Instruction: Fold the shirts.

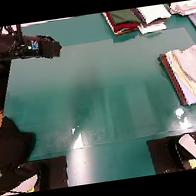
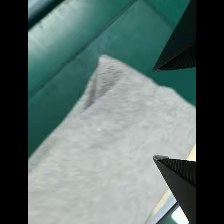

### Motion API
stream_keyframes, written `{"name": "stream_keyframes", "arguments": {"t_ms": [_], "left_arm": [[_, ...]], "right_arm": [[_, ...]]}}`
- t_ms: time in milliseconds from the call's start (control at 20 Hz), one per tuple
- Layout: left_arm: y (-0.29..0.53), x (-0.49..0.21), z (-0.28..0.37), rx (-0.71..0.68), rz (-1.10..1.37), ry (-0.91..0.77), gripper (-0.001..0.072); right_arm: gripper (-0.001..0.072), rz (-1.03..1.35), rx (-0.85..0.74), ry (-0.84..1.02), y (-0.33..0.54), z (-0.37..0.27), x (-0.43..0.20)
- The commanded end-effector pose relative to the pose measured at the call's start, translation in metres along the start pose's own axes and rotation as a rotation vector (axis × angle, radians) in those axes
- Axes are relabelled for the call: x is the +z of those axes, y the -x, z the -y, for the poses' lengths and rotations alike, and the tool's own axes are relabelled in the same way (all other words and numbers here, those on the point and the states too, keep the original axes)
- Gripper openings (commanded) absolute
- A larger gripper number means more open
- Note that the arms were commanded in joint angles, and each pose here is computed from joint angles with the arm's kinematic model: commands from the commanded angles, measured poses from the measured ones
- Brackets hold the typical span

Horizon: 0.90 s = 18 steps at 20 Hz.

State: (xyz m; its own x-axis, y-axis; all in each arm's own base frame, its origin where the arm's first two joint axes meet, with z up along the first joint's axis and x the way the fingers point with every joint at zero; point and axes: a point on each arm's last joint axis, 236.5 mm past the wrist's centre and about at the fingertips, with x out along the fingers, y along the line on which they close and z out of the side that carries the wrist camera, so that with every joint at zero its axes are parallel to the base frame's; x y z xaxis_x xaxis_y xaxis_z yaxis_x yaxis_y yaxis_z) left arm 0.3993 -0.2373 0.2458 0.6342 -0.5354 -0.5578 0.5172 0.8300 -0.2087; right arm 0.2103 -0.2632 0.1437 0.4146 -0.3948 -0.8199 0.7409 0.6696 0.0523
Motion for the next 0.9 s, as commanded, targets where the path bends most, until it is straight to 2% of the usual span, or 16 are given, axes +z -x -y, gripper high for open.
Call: {"name": "stream_keyframes", "arguments": {"t_ms": [0,100,250,550,600,700,850], "left_arm": [[0.000,-0.001,0.000,0.000,-0.003,-0.002,0.0020],[0.000,0.000,0.000,0.000,-0.001,-0.002,0.0020],[0.000,-0.001,0.000,0.001,-0.002,-0.003,0.0020],[0.000,0.001,0.000,0.001,0.006,-0.003,0.0021],[0.000,0.001,0.000,0.001,0.006,-0.003,0.0021],[0.000,0.001,0.000,0.001,0.006,-0.003,0.0021],[0.000,0.001,0.000,0.001,0.006,-0.003,0.0021]], "right_arm": [[0.0605,0.185,0.214,-0.029,0.043,-0.059,0.053],[0.0604,0.230,0.427,0.049,0.075,-0.135,0.062],[0.0604,0.217,0.667,0.254,0.115,-0.240,0.032],[0.0579,0.064,0.965,0.580,0.156,-0.371,-0.075],[0.0432,0.031,0.990,0.619,0.158,-0.384,-0.092],[0.0030,-0.017,1.021,0.672,0.160,-0.399,-0.116],[0.0012,-0.055,1.040,0.707,0.159,-0.411,-0.135]]}}
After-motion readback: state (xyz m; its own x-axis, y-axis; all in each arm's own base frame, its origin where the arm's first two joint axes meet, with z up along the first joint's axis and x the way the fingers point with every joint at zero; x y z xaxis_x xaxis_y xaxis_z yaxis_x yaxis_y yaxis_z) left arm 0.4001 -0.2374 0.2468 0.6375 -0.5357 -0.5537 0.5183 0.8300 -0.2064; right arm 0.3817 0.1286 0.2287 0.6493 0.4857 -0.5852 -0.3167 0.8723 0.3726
